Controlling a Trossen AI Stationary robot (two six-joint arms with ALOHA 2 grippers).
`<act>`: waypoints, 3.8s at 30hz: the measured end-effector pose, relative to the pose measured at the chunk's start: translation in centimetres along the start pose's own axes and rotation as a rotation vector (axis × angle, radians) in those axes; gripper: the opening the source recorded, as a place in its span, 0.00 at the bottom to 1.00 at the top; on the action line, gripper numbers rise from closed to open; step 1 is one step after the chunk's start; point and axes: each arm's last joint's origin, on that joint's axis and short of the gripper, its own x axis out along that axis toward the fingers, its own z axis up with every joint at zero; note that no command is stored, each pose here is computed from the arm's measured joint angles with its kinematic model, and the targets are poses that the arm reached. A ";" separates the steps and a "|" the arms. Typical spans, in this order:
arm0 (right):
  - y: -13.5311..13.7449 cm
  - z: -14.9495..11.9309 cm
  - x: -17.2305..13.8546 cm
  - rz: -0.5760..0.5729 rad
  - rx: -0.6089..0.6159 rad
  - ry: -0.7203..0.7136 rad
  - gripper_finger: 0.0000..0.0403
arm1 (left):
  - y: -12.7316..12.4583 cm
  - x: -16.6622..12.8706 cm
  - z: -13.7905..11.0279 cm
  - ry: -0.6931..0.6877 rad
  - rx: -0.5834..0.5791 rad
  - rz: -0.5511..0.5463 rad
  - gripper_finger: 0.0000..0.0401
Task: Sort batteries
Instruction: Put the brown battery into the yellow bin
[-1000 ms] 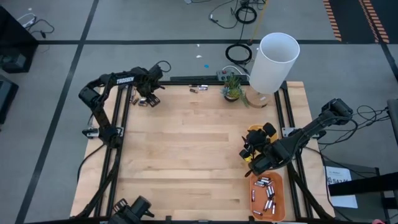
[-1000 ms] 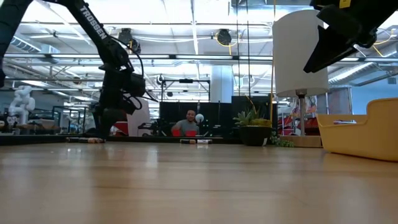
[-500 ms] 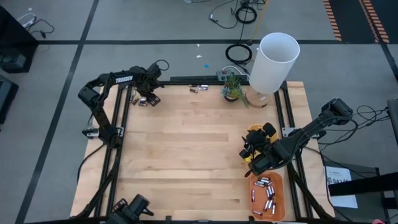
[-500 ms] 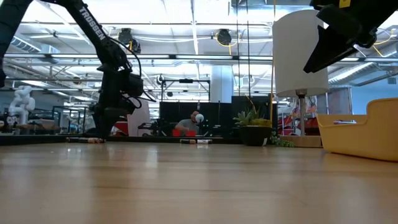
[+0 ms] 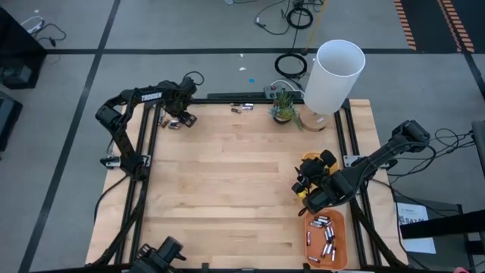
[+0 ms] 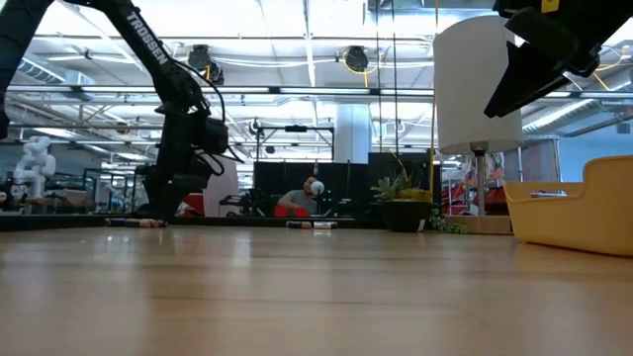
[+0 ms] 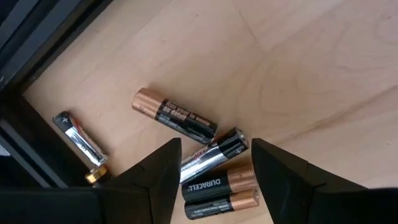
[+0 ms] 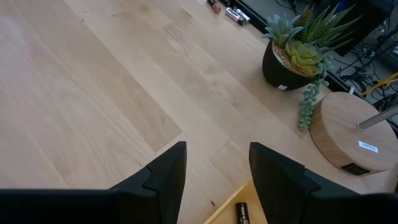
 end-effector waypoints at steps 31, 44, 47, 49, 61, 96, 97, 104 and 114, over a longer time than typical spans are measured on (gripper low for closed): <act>0.2 0.0 0.0 0.020 -0.001 0.012 0.41 | 1.8 0.4 1.0 -0.092 -0.730 -0.034 0.51; 0.3 0.0 0.0 0.027 -0.022 0.022 0.41 | 1.7 1.9 1.5 -0.041 -0.782 -0.087 0.50; 0.3 0.0 0.0 0.027 -0.022 0.019 0.41 | 1.6 2.1 1.6 -0.035 -0.757 -0.118 0.45; 0.3 0.0 0.0 0.027 -0.021 0.018 0.41 | 1.6 2.1 1.6 -0.035 -0.735 -0.132 0.41; 0.3 0.0 0.0 0.028 -0.023 0.017 0.41 | 1.5 1.7 1.6 -0.056 -0.612 -0.139 0.12; 0.4 0.0 0.0 0.035 -0.056 0.022 0.41 | -29.2 -12.1 -7.5 -0.721 0.864 -1.070 0.12; 0.3 0.0 0.0 0.035 -0.068 0.025 0.41 | -30.0 -11.8 -7.8 -0.762 0.892 -1.041 0.12; 0.3 0.0 0.0 0.043 -0.055 0.043 0.41 | -34.3 -9.0 -10.1 -0.816 1.003 -0.994 0.14; 1.5 0.2 -0.3 0.209 -0.153 0.115 0.41 | -37.1 -10.4 -9.9 -1.134 0.886 -1.096 0.14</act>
